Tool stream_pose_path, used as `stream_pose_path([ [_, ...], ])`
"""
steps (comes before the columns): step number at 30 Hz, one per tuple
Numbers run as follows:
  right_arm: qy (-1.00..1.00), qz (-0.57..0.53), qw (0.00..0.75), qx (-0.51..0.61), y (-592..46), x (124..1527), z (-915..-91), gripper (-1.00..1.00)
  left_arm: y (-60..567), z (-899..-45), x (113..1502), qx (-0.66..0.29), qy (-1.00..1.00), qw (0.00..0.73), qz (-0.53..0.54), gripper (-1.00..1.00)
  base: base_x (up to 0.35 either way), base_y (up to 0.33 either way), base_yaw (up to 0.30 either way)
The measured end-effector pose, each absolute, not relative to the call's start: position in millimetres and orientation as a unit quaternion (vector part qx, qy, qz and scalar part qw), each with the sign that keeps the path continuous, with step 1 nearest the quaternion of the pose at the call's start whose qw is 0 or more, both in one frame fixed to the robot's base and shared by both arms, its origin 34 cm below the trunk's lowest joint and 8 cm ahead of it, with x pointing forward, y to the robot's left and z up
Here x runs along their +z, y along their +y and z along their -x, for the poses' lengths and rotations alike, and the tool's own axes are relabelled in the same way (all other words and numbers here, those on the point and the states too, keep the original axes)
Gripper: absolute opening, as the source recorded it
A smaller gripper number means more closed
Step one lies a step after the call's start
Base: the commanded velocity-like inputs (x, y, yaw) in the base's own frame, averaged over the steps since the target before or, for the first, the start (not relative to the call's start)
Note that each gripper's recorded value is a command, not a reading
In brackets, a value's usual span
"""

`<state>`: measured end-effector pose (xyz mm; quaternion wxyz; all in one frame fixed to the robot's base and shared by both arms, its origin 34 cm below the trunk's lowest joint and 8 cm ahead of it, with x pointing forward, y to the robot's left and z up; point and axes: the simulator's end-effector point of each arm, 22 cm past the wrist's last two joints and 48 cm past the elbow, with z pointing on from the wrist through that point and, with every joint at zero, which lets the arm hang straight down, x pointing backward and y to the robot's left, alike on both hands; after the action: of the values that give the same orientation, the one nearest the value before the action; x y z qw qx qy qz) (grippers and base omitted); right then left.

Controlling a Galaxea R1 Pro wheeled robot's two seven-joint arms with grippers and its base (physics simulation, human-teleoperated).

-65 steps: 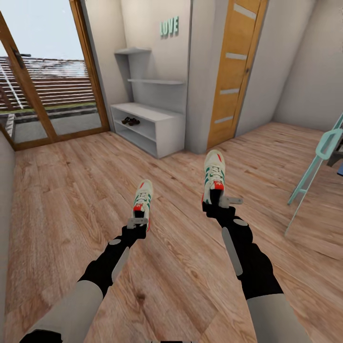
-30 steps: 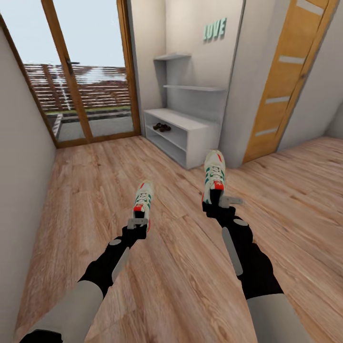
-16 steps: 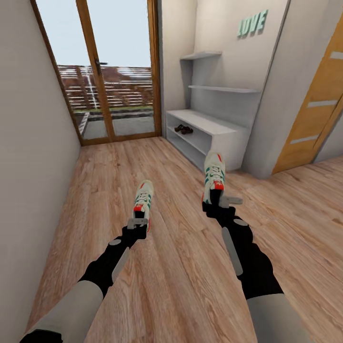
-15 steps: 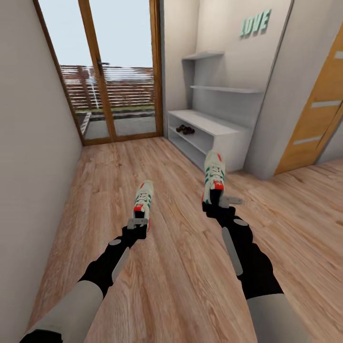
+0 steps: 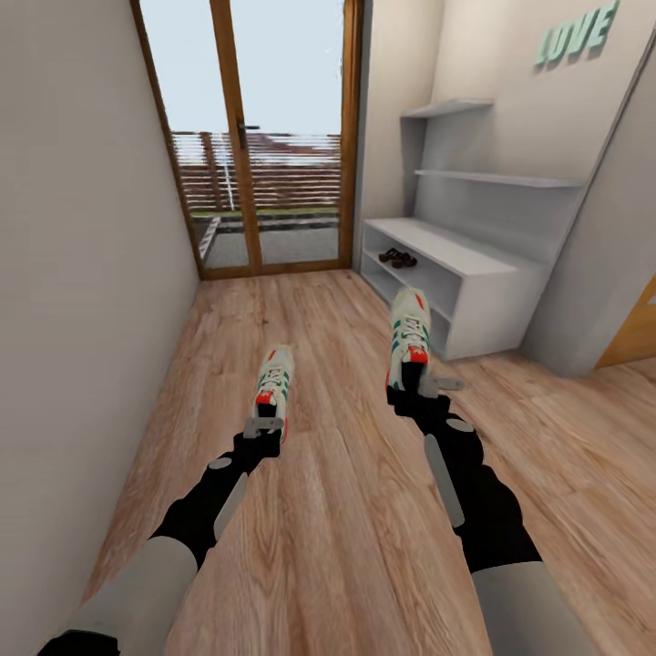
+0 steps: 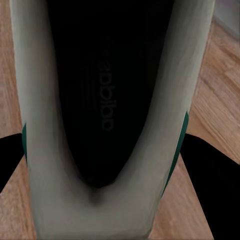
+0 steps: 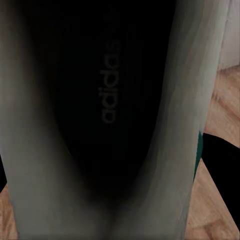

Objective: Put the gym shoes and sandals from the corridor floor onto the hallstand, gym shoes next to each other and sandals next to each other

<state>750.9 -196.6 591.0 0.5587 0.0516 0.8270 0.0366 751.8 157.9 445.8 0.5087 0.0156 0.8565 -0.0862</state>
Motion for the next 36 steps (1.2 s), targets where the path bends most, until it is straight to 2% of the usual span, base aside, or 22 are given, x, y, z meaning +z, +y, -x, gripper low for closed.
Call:
stream_pose_path([
  [8, 0.824, -0.052, 0.563, 0.037, -196.7, 597.2, -750.1, -1.00, 157.8, -752.4, 451.9, -0.086, 0.854, 0.513, -0.016, -1.00, 0.347, 0.000, 0.183],
  [36, 0.823, -0.052, 0.564, 0.037, -196.7, 599.1, -749.9, -1.00, 157.5, -752.3, 453.4, -0.087, 0.854, 0.513, -0.016, -1.00, 0.347, 0.000, 0.004],
])
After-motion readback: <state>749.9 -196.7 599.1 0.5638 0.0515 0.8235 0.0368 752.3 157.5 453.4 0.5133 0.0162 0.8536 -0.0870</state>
